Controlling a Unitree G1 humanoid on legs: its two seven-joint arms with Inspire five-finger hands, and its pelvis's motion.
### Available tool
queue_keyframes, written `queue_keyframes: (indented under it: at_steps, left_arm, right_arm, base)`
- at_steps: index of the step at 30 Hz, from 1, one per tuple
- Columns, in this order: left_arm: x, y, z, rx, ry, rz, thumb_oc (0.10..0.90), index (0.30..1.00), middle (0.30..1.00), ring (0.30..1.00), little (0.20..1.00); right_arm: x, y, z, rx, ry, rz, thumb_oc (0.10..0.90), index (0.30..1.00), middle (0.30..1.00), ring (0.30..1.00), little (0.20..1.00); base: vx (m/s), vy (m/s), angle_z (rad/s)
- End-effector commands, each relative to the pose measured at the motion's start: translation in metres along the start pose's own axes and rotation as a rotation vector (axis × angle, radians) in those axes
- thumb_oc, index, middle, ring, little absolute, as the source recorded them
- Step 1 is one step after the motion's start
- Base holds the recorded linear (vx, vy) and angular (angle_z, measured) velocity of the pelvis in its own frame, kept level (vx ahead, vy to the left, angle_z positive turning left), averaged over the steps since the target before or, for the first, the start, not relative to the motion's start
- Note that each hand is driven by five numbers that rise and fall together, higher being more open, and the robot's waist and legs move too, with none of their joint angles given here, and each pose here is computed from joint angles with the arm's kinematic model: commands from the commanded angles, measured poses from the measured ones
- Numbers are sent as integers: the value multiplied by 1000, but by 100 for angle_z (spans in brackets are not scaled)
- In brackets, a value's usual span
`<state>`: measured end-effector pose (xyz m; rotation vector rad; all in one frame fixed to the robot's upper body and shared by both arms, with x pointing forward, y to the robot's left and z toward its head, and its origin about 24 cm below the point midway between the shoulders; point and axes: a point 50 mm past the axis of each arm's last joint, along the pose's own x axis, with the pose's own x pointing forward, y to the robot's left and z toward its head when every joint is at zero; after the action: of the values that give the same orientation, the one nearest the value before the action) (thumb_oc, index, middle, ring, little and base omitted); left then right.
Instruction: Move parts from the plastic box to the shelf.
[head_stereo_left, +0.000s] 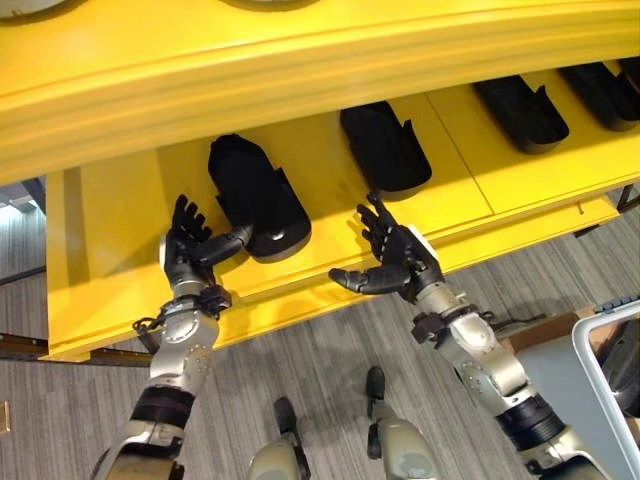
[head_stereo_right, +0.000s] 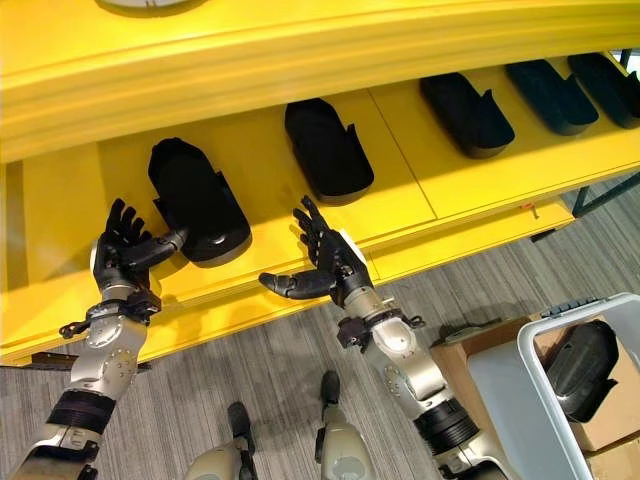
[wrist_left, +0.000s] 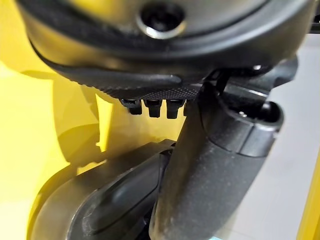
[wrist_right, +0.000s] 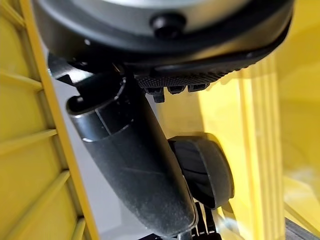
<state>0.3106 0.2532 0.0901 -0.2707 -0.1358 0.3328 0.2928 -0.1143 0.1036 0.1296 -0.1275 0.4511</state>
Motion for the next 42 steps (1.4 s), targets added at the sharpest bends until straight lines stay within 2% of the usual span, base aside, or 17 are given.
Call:
queue_keyframes:
  at_steps: [1, 12, 14, 19, 24, 25, 42]
  left_arm:
    - [6, -6, 44, -36, -224, -35, 900, 1000, 1000, 1000, 1000]
    - [-16, -2, 48, -109, -278, -39, 900, 1000, 1000, 1000, 1000]
    - [-24, 2, 49, -117, -295, -35, 900, 1000, 1000, 1000, 1000]
    - [-38, 11, 48, -131, -307, -13, 900, 1000, 1000, 1000, 1000]
    - [-49, 21, 45, -118, -303, -2, 900, 1000, 1000, 1000, 1000]
    - [-53, 24, 44, -106, -301, -5, 900, 1000, 1000, 1000, 1000]
    - [-60, 31, 32, -136, -270, 50, 900, 1000, 1000, 1000, 1000]
  right_arm:
    - [7, 17, 26, 62, -172, 71, 900, 1000, 1000, 1000, 1000]
    - [-3, 12, 27, 25, -174, 67, 900, 1000, 1000, 1000, 1000]
    - [-7, 10, 37, -78, -213, 74, 900, 1000, 1000, 1000, 1000]
    - [-10, 12, 45, -197, -247, 96, 900, 1000, 1000, 1000, 1000]
    - [-18, 4, 52, -438, -274, 53, 900, 1000, 1000, 1000, 1000]
    - [-21, 0, 56, -562, -280, 33, 900, 1000, 1000, 1000, 1000]
    - [-21, -8, 47, -1116, -258, -16, 900, 1000, 1000, 1000, 1000]
  base:
    - [0, 0, 0]
    - [0, -2, 1]
    - [-7, -9, 10]
    - [-6, -5, 4]
    - [-3, 3, 1]
    - [-15, 11, 4]
    - [-1, 3, 1]
